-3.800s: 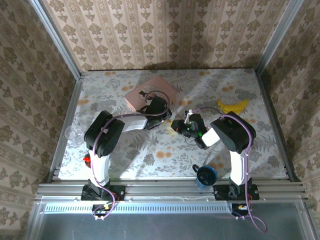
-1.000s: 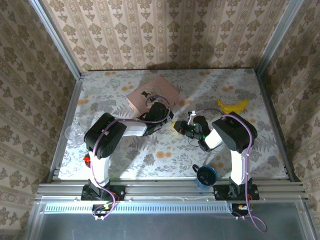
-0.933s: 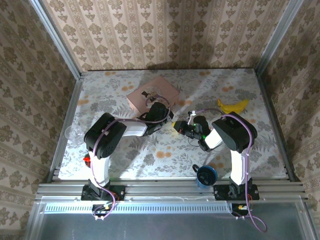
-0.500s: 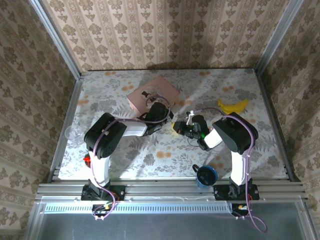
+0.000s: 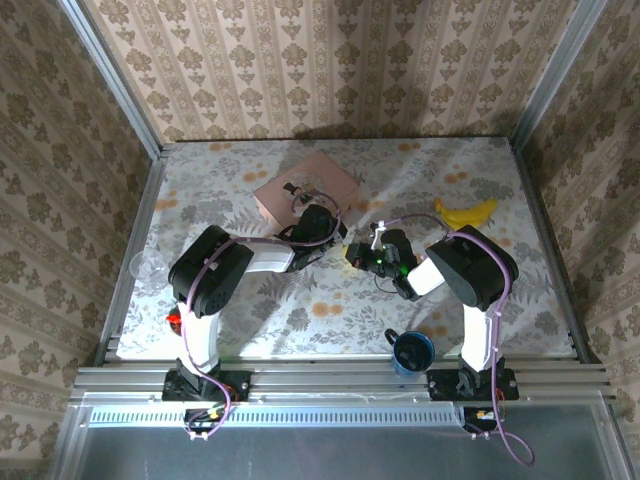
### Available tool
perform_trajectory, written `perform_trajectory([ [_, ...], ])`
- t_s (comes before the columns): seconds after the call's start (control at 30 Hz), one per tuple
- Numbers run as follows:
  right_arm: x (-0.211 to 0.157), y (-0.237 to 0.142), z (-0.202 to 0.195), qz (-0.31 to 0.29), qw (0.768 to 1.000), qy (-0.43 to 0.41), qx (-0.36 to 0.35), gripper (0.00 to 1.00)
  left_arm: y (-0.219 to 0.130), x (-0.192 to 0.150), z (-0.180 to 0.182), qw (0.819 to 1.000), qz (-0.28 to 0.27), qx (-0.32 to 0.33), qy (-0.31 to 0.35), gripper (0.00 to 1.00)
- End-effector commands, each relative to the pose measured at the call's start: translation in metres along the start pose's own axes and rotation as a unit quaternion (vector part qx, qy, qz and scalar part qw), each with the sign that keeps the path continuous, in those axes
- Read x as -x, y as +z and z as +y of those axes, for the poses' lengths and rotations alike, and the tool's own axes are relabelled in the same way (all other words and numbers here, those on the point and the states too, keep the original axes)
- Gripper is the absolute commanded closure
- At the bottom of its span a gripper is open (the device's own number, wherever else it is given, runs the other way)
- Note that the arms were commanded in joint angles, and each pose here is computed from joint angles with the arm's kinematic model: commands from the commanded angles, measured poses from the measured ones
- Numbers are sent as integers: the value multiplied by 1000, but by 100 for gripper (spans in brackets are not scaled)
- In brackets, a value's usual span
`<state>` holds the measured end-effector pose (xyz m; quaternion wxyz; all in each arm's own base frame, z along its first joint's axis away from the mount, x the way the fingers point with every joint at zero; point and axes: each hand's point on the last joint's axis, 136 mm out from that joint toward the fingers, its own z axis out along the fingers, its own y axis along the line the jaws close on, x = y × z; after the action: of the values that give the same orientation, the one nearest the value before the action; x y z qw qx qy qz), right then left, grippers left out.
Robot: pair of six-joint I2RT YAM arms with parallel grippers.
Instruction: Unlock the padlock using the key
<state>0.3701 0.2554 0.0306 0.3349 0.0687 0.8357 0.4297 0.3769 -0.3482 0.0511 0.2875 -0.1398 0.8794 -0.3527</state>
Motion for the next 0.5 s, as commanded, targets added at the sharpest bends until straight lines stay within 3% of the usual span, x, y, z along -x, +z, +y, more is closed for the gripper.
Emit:
perform_trajectory([
  [0.0, 14, -1, 8, -39, 999, -32, -2, 100, 1, -62, -7, 993, 114, -15, 0, 100],
  [0.47, -3, -11, -10, -28, 999, -28, -24, 100, 2, -42, -9, 996, 91, -7, -15, 100],
])
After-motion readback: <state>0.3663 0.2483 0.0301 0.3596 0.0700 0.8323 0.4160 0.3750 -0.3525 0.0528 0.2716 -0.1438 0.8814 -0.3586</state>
